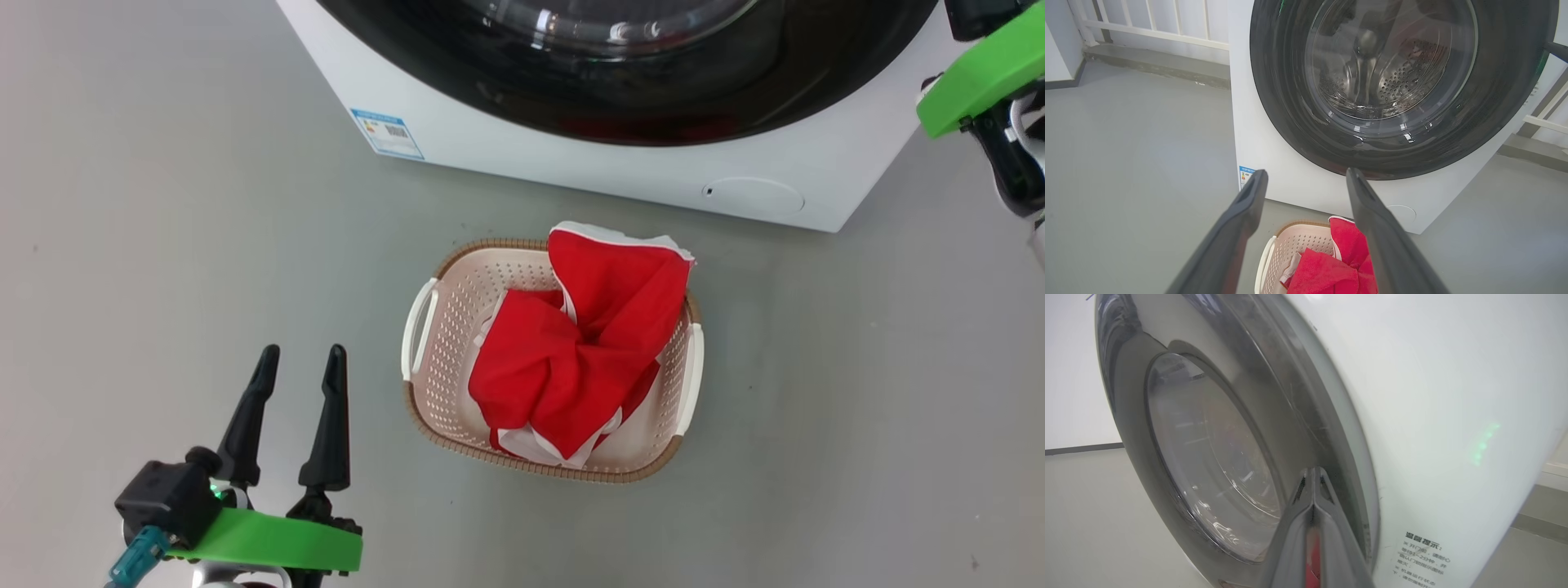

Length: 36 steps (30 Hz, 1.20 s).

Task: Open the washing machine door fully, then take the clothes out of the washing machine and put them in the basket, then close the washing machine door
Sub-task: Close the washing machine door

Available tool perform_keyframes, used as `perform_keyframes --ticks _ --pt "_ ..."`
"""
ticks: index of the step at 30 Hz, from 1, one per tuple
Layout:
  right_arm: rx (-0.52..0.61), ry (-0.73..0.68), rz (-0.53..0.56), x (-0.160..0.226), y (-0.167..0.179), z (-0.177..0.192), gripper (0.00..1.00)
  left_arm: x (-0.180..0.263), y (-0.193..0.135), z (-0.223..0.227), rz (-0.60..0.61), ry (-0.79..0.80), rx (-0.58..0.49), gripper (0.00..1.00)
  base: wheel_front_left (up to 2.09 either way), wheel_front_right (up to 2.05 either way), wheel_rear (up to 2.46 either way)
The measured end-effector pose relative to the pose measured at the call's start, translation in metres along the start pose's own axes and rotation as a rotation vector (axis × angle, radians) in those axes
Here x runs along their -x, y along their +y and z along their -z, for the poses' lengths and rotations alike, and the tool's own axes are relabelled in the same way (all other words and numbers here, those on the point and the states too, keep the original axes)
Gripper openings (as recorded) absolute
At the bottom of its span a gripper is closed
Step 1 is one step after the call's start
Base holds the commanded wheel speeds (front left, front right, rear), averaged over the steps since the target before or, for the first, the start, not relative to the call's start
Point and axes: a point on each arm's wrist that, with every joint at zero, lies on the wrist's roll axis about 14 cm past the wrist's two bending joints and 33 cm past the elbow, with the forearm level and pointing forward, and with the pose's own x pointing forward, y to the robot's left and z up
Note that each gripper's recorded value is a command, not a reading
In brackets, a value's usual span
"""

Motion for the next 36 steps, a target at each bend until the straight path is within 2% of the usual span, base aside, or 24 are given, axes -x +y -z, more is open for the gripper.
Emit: perform_keyframes --ticks 1,3,4,6,15,20,25,36 --pt "0.001 0.000 0.006 0.003 -0.001 -0.001 0.00 0.001 0.000 -0.001 0.002 -0.003 -0.003 1.00 0.00 0.00 0.00" --pt "0.000 0.007 0.019 0.010 -0.001 -0.001 0.31 0.002 -0.001 -0.005 0.005 -0.014 0.002 1.00 0.00 0.00 0.00" --pt "-0.007 0.011 0.022 0.015 0.000 0.001 0.44 0.003 -0.002 -0.007 0.012 -0.019 0.006 1.00 0.00 0.00 0.00" --pt "-0.031 0.018 0.024 0.026 0.005 0.003 1.00 0.004 -0.004 -0.012 0.020 -0.034 0.005 1.00 0.00 0.00 0.00" --pt "-0.069 -0.026 0.039 0.078 0.019 -0.017 1.00 0.020 -0.015 -0.027 0.067 -0.081 0.009 1.00 0.00 0.00 0.00" --pt "-0.092 -0.040 0.081 0.117 0.018 -0.020 1.00 0.027 -0.023 -0.033 0.101 -0.097 0.009 1.00 0.00 0.00 0.00" --pt "-0.107 -0.003 0.134 0.163 0.014 -0.005 1.00 0.035 -0.033 -0.035 0.133 -0.102 0.016 1.00 0.00 0.00 0.00" --pt "-0.118 -0.060 0.240 0.239 0.007 -0.018 1.00 0.041 -0.058 -0.043 0.211 -0.117 0.013 1.00 0.00 0.00 0.00"
